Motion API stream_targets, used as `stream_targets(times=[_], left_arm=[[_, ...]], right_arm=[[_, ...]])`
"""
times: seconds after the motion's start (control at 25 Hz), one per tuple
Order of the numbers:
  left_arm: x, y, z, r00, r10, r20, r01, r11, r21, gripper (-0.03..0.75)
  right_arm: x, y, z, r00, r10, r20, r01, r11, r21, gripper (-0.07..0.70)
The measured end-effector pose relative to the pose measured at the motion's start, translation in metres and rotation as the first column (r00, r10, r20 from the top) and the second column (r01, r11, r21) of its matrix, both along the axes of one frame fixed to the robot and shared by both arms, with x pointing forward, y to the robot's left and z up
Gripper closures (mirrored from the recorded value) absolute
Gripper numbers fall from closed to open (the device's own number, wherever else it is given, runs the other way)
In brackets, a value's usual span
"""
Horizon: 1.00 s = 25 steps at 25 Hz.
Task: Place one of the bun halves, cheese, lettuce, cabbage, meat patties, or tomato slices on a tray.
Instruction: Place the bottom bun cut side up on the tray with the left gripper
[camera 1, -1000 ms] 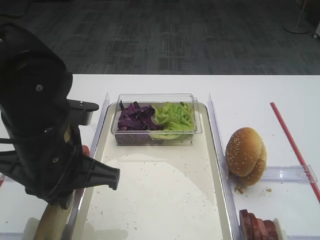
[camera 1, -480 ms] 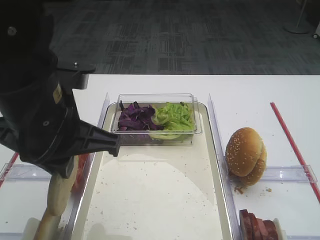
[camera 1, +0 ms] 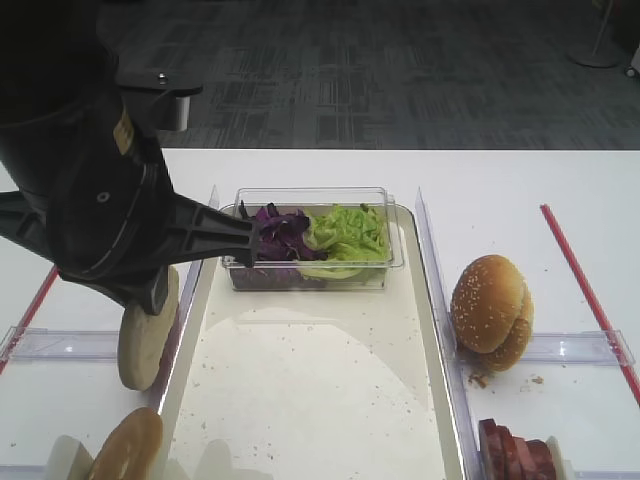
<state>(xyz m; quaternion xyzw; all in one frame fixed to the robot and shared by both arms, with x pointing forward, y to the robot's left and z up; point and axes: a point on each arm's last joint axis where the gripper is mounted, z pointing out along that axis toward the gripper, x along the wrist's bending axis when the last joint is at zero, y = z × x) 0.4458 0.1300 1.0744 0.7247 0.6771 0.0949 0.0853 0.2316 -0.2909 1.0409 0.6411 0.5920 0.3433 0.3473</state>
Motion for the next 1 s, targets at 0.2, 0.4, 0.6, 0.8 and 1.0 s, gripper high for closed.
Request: stream_targets(times=[0.2,0.4,0.6,0.8,1.0], left_arm=[[0.001,0.001,0.000,1.000,-0.006,0.007,0.006,1.000,0.009,0.682],[0.005,0.006,0.000,1.000,0.007,0.009,-0.007,1.000,0.015,0.683],[0.013,0.018,0.000,1.000,0.026,-0.007,-0.026,1.000,0.011,0.683],[0.022,0.025,-0.003,0.999,0.025,-0.029,-0.026,0.999,-0.022,0.683],[0.035,0.021,-0.019,0.999,0.015,-0.051,-0.015,1.000,-0.011,0.683]], right_arm=[[0.000,0.000,0.000,1.000,0.000,0.000,0.000,1.000,0.000,0.061],[0.000,0.000,0.000,1.000,-0.001,0.000,0.001,1.000,0.002,0.061],[0.000,0.000,0.000,1.000,-0.001,0.000,0.001,1.000,0.002,0.061],[0.000,0.000,0.000,1.000,-0.001,0.000,0.001,1.000,0.002,0.061],[0.000,0.000,0.000,1.000,-0.001,0.000,0.001,1.000,0.002,0.061]])
